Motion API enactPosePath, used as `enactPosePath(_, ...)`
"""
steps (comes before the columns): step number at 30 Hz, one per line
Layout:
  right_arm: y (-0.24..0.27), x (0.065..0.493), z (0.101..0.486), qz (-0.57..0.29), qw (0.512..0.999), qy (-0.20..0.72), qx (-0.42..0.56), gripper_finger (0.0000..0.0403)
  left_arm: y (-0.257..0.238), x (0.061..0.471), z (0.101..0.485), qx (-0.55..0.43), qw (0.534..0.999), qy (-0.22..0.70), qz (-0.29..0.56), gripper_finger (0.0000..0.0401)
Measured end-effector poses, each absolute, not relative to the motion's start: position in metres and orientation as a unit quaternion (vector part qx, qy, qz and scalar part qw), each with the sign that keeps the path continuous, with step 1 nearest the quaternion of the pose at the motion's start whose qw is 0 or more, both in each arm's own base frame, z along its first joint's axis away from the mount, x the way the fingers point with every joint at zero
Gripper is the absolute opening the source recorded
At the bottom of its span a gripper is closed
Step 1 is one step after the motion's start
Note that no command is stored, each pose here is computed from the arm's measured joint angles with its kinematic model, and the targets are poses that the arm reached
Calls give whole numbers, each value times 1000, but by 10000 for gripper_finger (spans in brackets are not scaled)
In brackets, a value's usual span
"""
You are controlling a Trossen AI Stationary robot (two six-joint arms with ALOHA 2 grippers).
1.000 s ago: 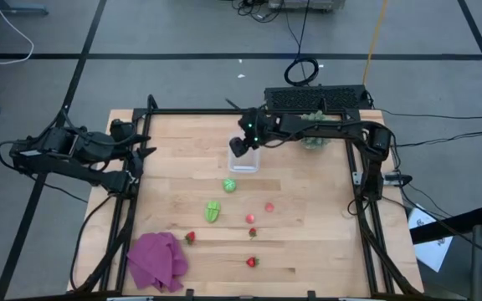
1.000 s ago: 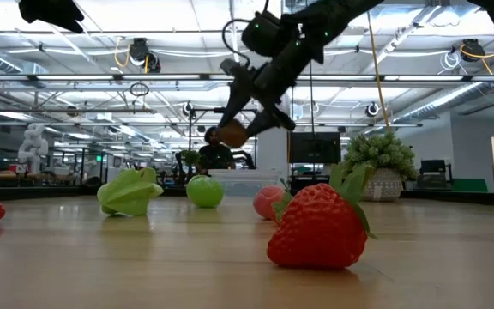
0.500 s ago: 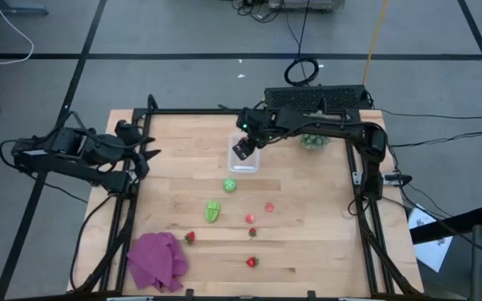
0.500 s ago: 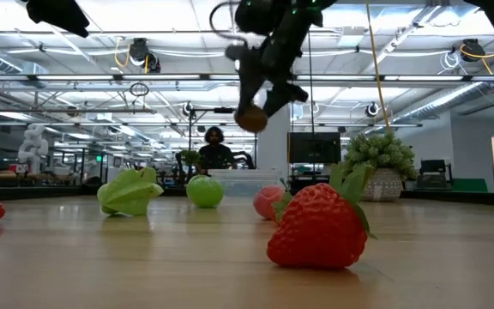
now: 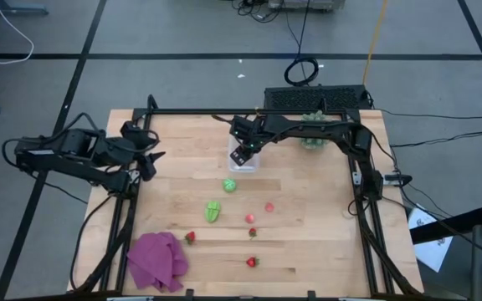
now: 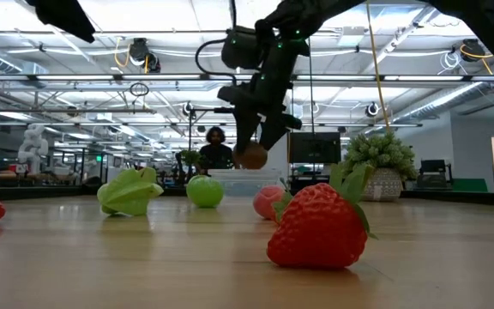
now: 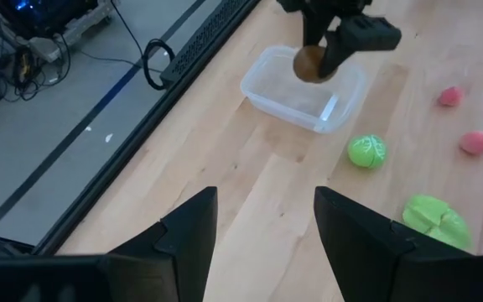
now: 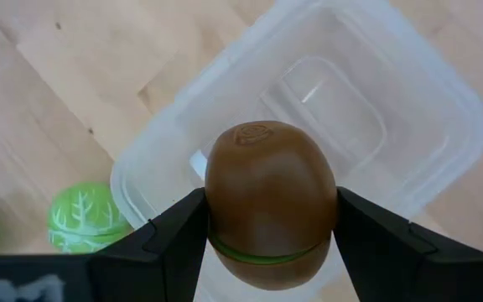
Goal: Pick and placing Produce into tupperware
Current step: Put the kiwi into the transparent bin
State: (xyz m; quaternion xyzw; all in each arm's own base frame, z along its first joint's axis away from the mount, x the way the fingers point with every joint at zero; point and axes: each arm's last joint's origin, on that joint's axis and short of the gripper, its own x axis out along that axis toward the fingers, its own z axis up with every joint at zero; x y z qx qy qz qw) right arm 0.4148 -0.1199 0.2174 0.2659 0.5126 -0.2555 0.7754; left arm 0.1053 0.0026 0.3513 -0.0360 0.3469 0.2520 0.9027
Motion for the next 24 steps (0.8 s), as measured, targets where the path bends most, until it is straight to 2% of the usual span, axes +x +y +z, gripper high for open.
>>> enactPosePath(9,-120,425,207,-203,794,509,264,224,2,108,350,-33,900,353,253,205)
enactPosePath(24,-133,421,195,-226,780,524,256,224,2,108,350,-33,900,353,253,205)
